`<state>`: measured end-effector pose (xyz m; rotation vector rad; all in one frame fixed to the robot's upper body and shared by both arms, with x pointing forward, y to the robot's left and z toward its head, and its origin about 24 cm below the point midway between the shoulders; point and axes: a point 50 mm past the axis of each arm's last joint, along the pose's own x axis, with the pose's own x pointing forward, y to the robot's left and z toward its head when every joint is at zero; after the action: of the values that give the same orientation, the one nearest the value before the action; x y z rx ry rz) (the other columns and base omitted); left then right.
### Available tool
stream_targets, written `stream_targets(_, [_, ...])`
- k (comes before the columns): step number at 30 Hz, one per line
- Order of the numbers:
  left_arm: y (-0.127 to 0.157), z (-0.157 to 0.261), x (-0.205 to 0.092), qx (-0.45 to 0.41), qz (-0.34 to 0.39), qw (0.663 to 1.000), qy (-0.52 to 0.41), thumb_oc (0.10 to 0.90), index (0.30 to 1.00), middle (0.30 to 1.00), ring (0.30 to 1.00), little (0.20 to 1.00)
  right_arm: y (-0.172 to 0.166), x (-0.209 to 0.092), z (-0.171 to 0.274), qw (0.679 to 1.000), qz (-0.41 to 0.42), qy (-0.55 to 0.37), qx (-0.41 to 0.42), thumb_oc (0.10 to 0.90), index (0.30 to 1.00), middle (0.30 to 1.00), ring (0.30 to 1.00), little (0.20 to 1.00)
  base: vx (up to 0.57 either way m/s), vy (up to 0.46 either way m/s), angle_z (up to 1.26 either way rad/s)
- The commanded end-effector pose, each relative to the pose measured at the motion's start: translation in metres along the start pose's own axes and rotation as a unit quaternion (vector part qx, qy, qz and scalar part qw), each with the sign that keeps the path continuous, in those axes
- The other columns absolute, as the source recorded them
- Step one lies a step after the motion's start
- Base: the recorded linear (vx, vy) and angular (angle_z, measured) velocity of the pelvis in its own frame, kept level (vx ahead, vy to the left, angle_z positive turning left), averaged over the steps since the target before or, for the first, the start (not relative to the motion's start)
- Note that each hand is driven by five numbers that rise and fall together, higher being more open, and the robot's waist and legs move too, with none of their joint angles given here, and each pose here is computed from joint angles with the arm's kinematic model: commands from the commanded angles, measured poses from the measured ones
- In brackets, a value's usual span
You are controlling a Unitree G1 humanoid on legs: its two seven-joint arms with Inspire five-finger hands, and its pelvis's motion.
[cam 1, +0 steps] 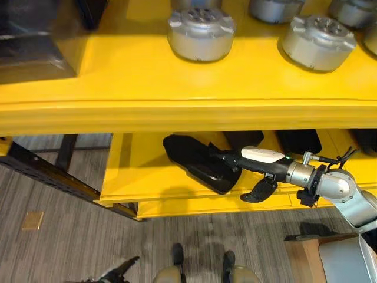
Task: Move parts from the plastic box to the shelf.
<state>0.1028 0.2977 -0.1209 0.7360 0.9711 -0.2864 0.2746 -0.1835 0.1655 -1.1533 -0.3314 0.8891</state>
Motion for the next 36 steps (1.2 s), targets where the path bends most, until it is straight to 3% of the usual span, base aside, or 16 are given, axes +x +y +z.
stream_targets(1, [0.004,0.000,-0.004,-0.007,0.037,0.999,-0.025,0.900,1.000,1.000,1.000,1.000,-0.041,0.000,0.031,0.993,-0.056,-0.065,-0.085,0.900,1.000,1.000,1.000,1.000,-0.17,-0.135,-0.03])
stream_targets(6, [0.032,0.021,-0.006,0.023,0.095,0.993,-0.068,0.900,1.000,1.000,1.000,1.000,-0.041,-0.007,0.027,0.994,-0.056,-0.030,-0.089,0.900,1.000,1.000,1.000,1.000,-0.13,-0.021,0.65])
stream_targets(11, [0.038,0.021,-0.005,0.007,0.107,0.993,-0.057,0.900,1.000,1.000,1.000,1.000,-0.040,-0.013,0.019,0.994,-0.067,-0.030,-0.084,0.900,1.000,1.000,1.000,1.000,-0.06,0.287,-0.05])
stream_targets(15, [0.030,0.028,-0.001,0.013,0.078,0.995,-0.067,0.900,1.000,1.000,1.000,1.000,-0.045,-0.009,0.013,0.993,-0.081,-0.015,-0.079,0.900,1.000,1.000,1.000,1.000,0.01,0.267,0.02])
stream_targets(28, [0.029,0.032,-0.002,0.012,0.085,0.994,-0.071,0.900,1.000,1.000,1.000,1.000,-0.059,0.000,0.023,0.982,-0.150,-0.019,-0.109,0.900,1.000,1.000,1.000,1.000,-0.04,0.054,0.03])
stream_targets(36, [0.029,0.036,-0.001,0.018,0.088,0.993,-0.071,0.900,1.000,1.000,1.000,1.000,-0.078,0.006,0.020,0.956,-0.247,0.017,-0.155,0.900,1.000,1.000,1.000,1.000,-0.01,-0.001,0.02])
